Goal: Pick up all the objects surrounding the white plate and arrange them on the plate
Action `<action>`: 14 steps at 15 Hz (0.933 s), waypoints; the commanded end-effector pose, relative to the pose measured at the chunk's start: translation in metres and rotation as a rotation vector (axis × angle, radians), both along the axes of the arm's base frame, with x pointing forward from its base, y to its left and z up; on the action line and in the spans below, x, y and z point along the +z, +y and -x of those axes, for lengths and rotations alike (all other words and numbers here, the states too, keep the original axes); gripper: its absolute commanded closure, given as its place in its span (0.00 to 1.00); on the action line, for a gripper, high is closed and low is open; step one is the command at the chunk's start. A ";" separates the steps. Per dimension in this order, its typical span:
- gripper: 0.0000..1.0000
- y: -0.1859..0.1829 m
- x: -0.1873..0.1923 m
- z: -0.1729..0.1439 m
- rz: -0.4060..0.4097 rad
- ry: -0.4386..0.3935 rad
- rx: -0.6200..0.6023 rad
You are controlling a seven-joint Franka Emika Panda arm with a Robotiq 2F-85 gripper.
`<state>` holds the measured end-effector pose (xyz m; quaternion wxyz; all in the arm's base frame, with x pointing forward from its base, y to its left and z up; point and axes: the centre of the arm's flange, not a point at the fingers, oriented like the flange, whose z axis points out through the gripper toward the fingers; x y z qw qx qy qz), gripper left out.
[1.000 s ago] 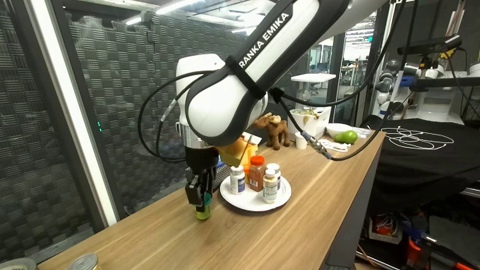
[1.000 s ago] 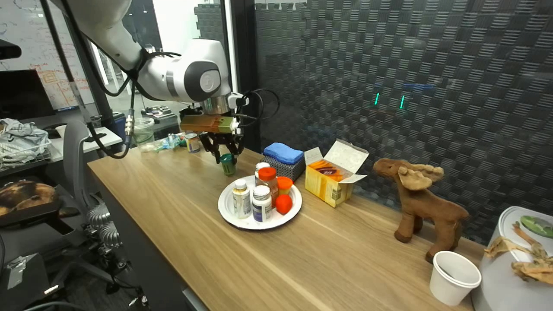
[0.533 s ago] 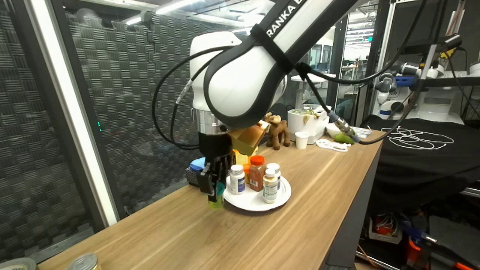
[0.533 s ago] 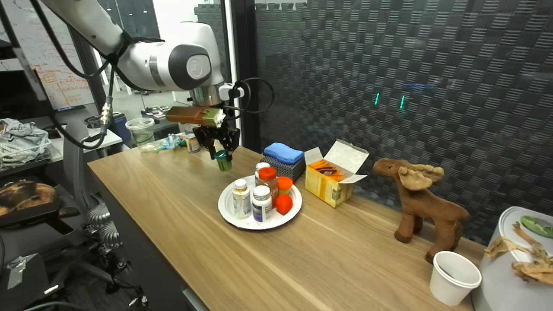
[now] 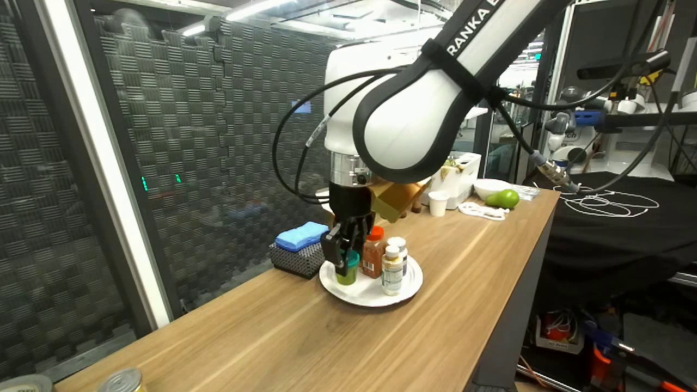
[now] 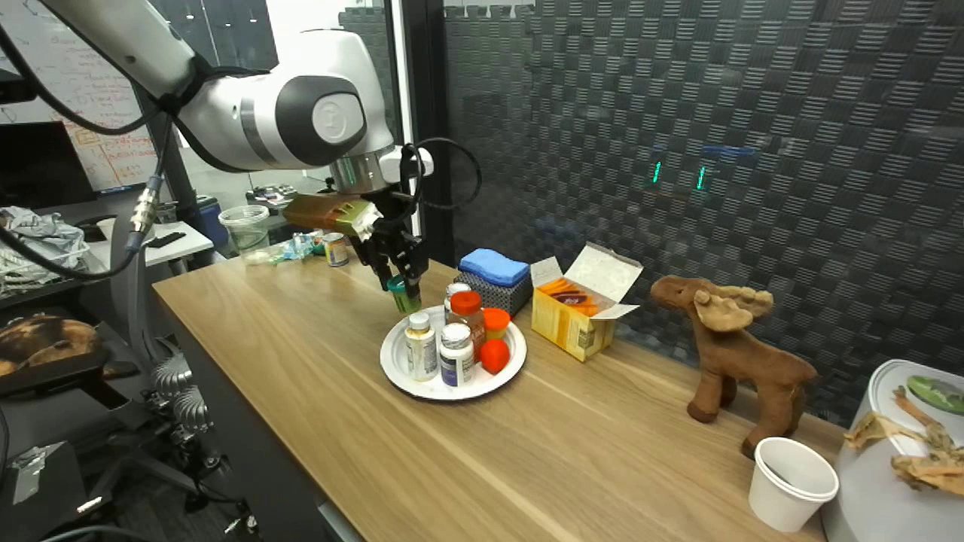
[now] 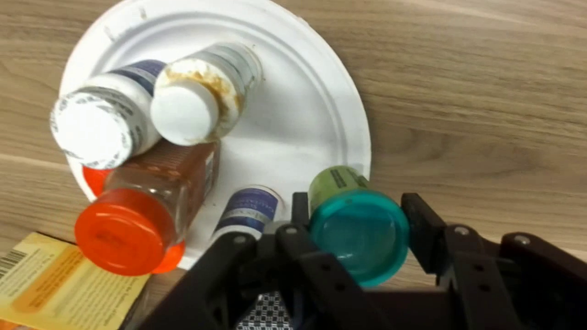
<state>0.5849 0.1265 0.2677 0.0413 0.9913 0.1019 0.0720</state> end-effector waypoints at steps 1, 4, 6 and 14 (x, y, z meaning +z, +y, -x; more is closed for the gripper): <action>0.72 -0.015 0.000 0.010 0.020 -0.024 -0.063; 0.72 -0.023 -0.006 0.007 0.023 -0.005 -0.086; 0.72 -0.026 -0.009 0.005 0.026 0.003 -0.093; 0.72 -0.035 -0.020 0.001 0.028 0.031 -0.103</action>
